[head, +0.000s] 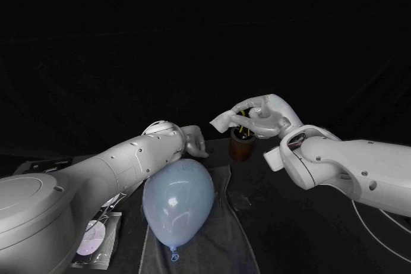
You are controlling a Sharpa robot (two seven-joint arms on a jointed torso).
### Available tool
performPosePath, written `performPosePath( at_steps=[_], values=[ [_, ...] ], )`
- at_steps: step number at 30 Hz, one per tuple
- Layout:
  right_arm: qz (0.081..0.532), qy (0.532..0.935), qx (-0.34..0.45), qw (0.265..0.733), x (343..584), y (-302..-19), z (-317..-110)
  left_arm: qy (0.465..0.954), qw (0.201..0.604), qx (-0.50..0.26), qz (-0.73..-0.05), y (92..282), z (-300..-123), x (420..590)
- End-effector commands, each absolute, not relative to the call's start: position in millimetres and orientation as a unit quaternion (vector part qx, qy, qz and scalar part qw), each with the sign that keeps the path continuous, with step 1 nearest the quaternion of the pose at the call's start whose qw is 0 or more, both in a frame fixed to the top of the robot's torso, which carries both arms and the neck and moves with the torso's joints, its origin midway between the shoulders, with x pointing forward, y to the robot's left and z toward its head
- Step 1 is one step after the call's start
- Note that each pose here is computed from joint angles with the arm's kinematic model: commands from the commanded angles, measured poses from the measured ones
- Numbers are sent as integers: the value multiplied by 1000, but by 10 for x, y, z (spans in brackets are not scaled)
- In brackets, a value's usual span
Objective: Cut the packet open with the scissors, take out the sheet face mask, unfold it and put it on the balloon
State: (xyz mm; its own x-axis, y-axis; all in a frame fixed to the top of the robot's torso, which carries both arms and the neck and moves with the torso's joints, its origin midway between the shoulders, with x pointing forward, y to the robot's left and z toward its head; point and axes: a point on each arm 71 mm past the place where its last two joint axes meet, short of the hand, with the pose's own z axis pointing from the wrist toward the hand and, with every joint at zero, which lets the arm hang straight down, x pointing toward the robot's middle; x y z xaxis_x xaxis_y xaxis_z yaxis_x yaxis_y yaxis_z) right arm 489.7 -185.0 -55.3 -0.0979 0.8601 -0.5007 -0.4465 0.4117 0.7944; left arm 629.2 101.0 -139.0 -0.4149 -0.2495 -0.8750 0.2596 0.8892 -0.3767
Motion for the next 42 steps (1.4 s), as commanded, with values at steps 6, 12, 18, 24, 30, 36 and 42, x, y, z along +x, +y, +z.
performPosePath(
  at_steps=[6, 12, 18, 24, 30, 36, 42],
  values=[
    [504, 536, 188, 650, 4914, -1883, -542, 818, 514, -46, -254, 1133, -1496, 6264],
    [501, 536, 191, 652, 4935, -1924, -553, 816, 506, -70, -272, 1231, -1408, 6269],
    [495, 536, 196, 656, 4961, -1979, -569, 807, 504, -95, -293, 1346, -1260, 6280],
    [491, 536, 198, 657, 4977, -2013, -581, 797, 508, -103, -310, 1425, -1119, 6281],
    [490, 537, 199, 657, 4982, -2030, -590, 786, 525, -71, -318, 1415, -1028, 6266],
    [490, 538, 200, 656, 4975, -2030, -593, 766, 559, 0, -318, 1287, -978, 6245],
    [494, 537, 198, 654, 4948, -2008, -588, 742, 587, 51, -319, 1142, -1010, 6233]
  ],
)
